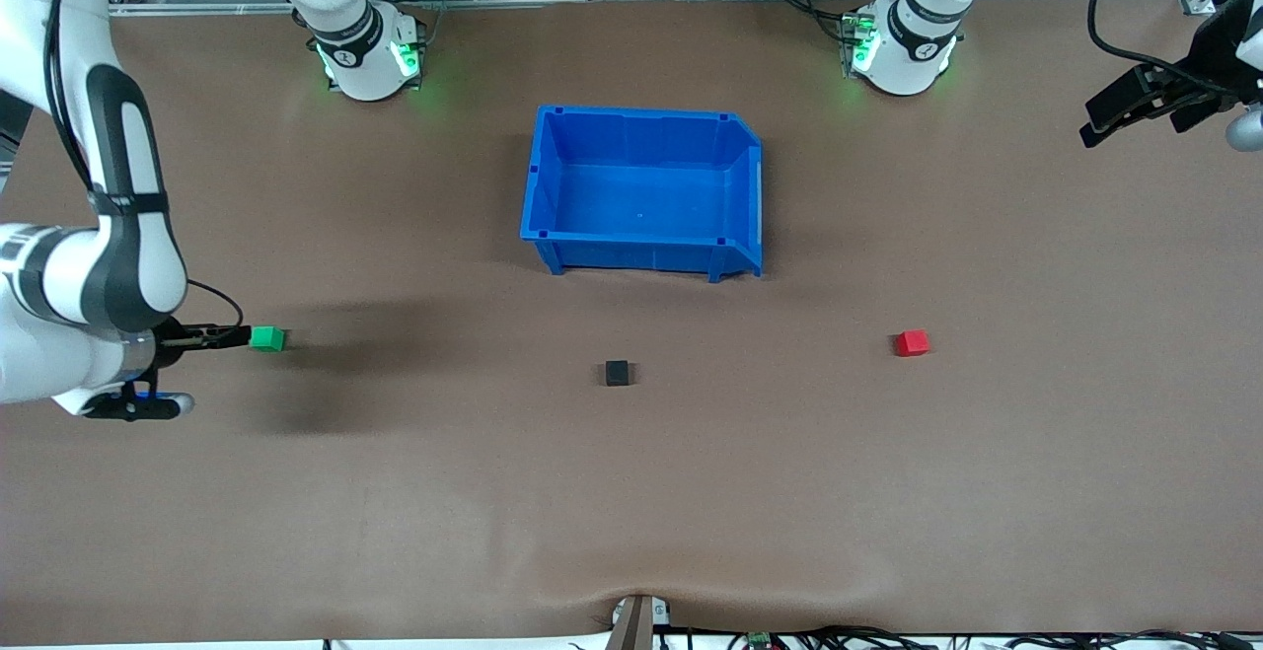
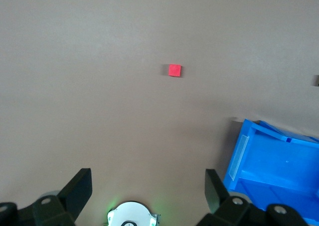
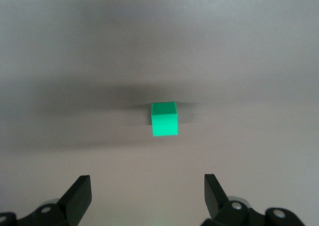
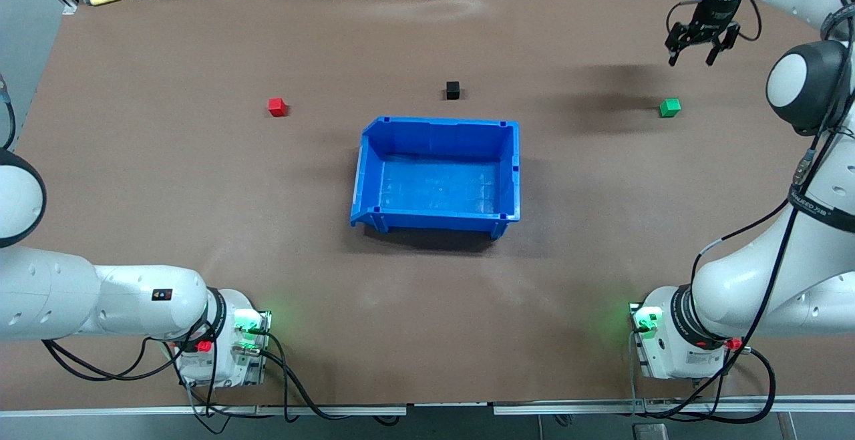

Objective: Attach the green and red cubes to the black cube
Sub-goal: 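Close the right gripper on the green cube and lift it, then carry the green cube to the black cube while the left gripper reaches the red cube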

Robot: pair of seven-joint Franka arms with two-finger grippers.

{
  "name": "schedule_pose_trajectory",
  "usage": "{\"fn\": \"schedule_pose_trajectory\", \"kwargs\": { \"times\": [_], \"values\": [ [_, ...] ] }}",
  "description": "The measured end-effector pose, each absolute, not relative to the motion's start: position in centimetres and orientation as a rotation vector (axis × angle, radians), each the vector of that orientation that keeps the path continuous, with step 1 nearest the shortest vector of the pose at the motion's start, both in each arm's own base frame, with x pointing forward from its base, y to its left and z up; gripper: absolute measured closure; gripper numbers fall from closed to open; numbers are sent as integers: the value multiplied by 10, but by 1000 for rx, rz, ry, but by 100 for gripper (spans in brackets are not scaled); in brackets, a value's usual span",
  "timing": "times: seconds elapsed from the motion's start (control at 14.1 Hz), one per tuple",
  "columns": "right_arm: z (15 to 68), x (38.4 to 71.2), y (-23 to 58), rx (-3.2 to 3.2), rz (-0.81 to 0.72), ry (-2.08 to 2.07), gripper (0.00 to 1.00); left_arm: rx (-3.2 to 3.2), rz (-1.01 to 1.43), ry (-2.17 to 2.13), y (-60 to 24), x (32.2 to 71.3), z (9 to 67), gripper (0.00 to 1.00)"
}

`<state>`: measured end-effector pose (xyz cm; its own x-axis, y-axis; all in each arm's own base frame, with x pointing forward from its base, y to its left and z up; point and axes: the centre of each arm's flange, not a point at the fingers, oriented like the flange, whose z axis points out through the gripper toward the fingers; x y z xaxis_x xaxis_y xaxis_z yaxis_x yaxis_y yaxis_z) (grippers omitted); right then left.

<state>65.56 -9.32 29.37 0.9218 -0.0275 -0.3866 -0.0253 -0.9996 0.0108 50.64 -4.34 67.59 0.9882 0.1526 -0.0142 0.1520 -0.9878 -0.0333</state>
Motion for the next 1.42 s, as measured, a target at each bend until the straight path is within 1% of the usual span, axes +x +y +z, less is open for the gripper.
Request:
{"fn": "schedule_pose_trajectory", "kwargs": {
  "times": [0.21,0.43,0.57,0.71,0.78,0.85,1.0,1.21,1.42],
  "values": [
    [248,661,-105,3086,-590,-70,0,-3100,29,-232,-45,507,675,0],
    [191,657,-105,3101,-664,-93,0,-3100,32,-231,-46,510,672,0],
    [165,653,-102,3099,-706,-90,0,-3101,37,-228,-46,513,668,0],
    [156,651,-100,3097,-725,-86,19,-3101,37,-223,-48,515,666,0],
    [158,651,-101,3095,-730,-87,33,-3102,32,-220,-49,515,666,0],
    [160,651,-102,3091,-752,-89,44,-3103,21,-219,-50,516,666,0],
    [162,647,-102,3081,-818,-91,61,-3105,11,-218,-50,520,664,0],
    [173,654,-100,3102,-799,-129,60,-3110,-6,-217,-51,535,651,0],
    [196,668,-87,3155,-805,-431,60,-3113,-10,-216,-51,550,635,0]
  ]
}}
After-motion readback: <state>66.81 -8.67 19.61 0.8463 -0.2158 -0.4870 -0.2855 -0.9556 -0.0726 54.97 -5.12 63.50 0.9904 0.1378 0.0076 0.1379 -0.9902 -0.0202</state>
